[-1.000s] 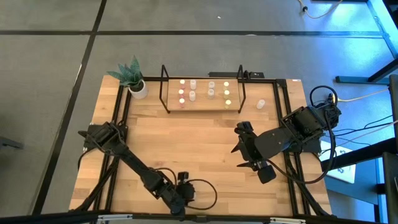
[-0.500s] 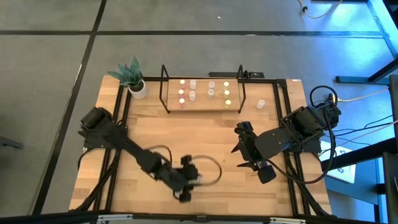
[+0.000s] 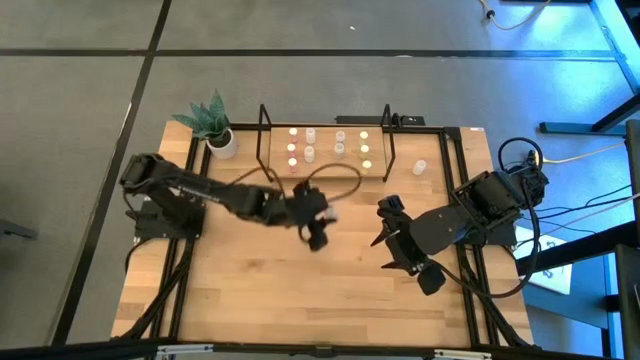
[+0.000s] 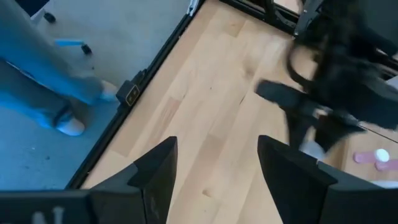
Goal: Pick and place medicine bottles onto shelf by color
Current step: Put the transparent pill bottle on the shelf aligned with the other transparent pill bottles, then put the white pill bottle on the shelf aligned with the other white pill bottles
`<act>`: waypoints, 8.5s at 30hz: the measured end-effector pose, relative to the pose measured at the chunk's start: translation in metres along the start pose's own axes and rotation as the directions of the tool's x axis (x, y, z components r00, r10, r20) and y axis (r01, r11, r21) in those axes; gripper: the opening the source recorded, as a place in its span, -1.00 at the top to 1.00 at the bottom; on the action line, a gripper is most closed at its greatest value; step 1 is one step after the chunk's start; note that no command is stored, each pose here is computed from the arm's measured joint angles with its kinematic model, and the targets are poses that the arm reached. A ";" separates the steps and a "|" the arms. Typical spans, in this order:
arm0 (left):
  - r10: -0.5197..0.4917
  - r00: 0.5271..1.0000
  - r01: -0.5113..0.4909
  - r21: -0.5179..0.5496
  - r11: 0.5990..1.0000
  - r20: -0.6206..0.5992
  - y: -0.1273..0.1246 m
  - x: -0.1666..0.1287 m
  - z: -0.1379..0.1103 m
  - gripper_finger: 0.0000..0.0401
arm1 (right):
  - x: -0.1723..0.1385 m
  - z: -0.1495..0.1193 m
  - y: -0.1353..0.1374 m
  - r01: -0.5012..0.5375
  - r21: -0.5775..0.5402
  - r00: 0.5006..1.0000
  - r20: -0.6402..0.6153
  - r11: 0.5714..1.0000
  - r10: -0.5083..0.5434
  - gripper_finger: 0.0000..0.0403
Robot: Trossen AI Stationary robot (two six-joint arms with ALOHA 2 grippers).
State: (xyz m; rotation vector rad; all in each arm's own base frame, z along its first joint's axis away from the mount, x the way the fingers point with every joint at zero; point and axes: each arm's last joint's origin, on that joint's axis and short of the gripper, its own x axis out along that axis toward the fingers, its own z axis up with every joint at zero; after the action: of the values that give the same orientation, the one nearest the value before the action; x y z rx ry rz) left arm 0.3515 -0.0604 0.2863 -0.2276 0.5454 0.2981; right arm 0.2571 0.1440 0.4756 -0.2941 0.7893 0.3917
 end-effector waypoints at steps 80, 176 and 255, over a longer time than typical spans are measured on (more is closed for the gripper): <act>0.214 0.974 -0.209 0.075 0.975 -0.069 0.159 0.121 -0.002 0.39 | -0.010 -0.015 -0.120 0.690 0.423 0.691 -0.143 0.588 -0.708 -0.11; 0.309 0.951 -0.306 0.098 0.947 -0.022 0.165 0.136 -0.008 -0.06 | -0.006 -0.011 -0.116 0.508 0.454 0.838 -0.066 0.732 -0.541 -0.11; 0.369 0.928 -0.358 0.152 0.921 -0.054 0.132 -0.082 0.041 -0.04 | -0.022 -0.042 -0.126 0.682 0.432 0.727 -0.316 0.590 -0.609 -0.11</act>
State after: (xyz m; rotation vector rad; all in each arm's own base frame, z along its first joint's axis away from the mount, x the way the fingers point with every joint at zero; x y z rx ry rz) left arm 0.2599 0.0565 0.3477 0.0011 0.6881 0.6124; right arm 0.2726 0.0104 0.4772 -0.0734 0.8306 -0.5616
